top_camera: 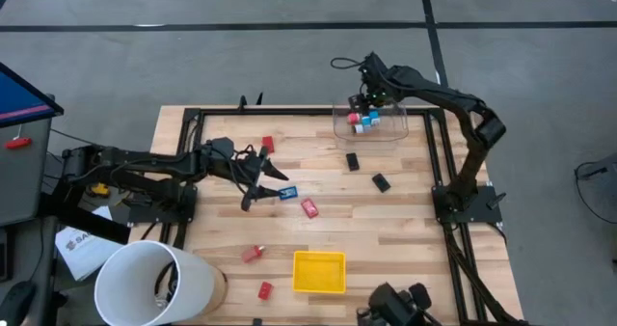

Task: Pick & Place Office items
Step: Put the top left red charger adapter into the transparent bin

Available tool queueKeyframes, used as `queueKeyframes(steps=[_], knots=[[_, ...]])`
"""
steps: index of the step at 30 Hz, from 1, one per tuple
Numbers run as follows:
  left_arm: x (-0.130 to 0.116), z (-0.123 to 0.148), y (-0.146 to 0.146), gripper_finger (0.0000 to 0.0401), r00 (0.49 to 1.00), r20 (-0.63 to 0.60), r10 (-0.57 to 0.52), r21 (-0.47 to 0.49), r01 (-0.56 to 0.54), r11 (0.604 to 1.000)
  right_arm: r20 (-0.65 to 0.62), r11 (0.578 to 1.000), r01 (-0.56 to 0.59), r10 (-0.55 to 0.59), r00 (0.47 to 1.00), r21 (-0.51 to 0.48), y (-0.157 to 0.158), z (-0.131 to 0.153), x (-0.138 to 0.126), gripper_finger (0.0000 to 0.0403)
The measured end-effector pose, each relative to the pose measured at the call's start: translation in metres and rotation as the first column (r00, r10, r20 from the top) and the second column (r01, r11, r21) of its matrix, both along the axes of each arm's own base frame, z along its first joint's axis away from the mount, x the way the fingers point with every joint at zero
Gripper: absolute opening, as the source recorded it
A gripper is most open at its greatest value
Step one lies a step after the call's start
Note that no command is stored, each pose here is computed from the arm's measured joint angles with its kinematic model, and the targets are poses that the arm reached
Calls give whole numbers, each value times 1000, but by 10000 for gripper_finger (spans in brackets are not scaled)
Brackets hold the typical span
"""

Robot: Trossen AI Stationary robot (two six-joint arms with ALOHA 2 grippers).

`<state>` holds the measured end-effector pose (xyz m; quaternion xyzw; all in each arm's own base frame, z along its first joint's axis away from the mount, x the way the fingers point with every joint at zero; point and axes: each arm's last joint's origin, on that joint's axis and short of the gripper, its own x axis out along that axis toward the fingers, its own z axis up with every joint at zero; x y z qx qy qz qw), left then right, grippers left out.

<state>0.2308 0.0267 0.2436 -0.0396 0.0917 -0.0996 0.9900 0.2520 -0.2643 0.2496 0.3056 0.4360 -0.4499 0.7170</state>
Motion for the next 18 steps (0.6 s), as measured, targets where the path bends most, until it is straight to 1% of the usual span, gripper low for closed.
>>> queueKeyframes(steps=[4,6,9,15,18], knots=[[-14,2,4,214,997,-62,41,0,-41,999,-18,993,-116,116,993,-7,33,25,3,219],[-20,4,3,214,995,-85,44,-3,-44,999,-21,984,-180,180,984,-15,53,37,6,219],[-27,7,0,214,994,-99,34,-9,-35,999,-24,965,-256,255,967,-53,85,54,12,218],[-26,2,-11,214,988,-152,7,-39,-13,999,-53,918,-371,368,929,-141,157,80,19,218],[-25,-9,-17,214,967,-253,14,-48,-27,998,-82,892,-419,411,908,-169,196,87,18,218]])
